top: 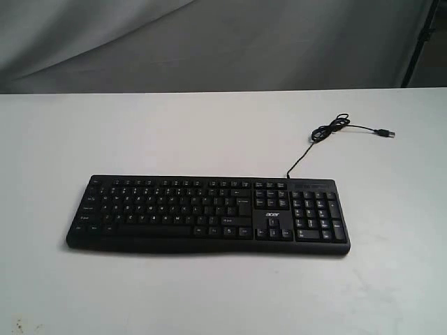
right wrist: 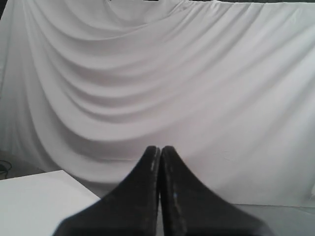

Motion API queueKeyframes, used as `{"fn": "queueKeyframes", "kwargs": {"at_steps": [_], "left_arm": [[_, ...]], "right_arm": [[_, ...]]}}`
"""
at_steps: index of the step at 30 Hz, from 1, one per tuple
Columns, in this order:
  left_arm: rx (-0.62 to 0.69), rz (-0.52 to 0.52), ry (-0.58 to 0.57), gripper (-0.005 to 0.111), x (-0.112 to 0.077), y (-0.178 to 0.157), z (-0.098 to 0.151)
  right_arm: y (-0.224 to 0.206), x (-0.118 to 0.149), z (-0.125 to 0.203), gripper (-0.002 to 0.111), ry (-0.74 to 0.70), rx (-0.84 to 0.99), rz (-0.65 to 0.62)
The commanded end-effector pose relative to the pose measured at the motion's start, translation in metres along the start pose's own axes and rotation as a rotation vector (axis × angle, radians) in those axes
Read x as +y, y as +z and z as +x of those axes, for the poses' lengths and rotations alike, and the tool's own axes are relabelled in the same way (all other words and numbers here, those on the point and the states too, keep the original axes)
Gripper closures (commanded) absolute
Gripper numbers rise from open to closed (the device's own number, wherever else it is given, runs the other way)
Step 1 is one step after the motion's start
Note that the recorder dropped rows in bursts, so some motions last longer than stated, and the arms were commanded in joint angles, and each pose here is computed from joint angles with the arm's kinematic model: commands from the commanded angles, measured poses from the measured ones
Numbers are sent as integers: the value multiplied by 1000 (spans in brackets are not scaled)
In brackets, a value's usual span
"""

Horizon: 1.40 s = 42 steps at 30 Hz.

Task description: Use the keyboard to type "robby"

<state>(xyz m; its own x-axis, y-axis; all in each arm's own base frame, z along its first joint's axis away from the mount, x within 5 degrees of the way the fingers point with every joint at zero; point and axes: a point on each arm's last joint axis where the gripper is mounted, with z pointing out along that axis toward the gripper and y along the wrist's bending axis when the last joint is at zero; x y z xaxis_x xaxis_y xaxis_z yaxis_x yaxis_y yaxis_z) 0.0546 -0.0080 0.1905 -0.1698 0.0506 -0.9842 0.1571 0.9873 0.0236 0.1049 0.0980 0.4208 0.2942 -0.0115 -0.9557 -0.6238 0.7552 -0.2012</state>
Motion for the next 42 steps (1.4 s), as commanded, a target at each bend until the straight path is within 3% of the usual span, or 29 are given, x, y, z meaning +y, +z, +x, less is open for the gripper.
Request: {"fn": "queueKeyframes", "kwargs": {"at_steps": [1, 7, 20, 25, 31, 39, 42], "left_arm": [[-5, 5, 3, 107, 0, 0, 1], [-5, 5, 3, 107, 0, 0, 1], [-5, 5, 3, 107, 0, 0, 1], [-5, 5, 3, 107, 0, 0, 1], [-5, 5, 3, 107, 0, 0, 1], [-5, 5, 3, 107, 0, 0, 1], [-5, 5, 3, 107, 0, 0, 1]], "right_arm": [[-10, -9, 12, 108, 92, 20, 79], [-27, -35, 45, 108, 299, 112, 315], [-93, -36, 105, 108, 226, 193, 631], [-108, -28, 130, 108, 121, 263, 659], [-123, -18, 156, 108, 173, 255, 698], [-132, -12, 165, 108, 484, 91, 744], [-136, -13, 160, 108, 537, 11, 781]]}}
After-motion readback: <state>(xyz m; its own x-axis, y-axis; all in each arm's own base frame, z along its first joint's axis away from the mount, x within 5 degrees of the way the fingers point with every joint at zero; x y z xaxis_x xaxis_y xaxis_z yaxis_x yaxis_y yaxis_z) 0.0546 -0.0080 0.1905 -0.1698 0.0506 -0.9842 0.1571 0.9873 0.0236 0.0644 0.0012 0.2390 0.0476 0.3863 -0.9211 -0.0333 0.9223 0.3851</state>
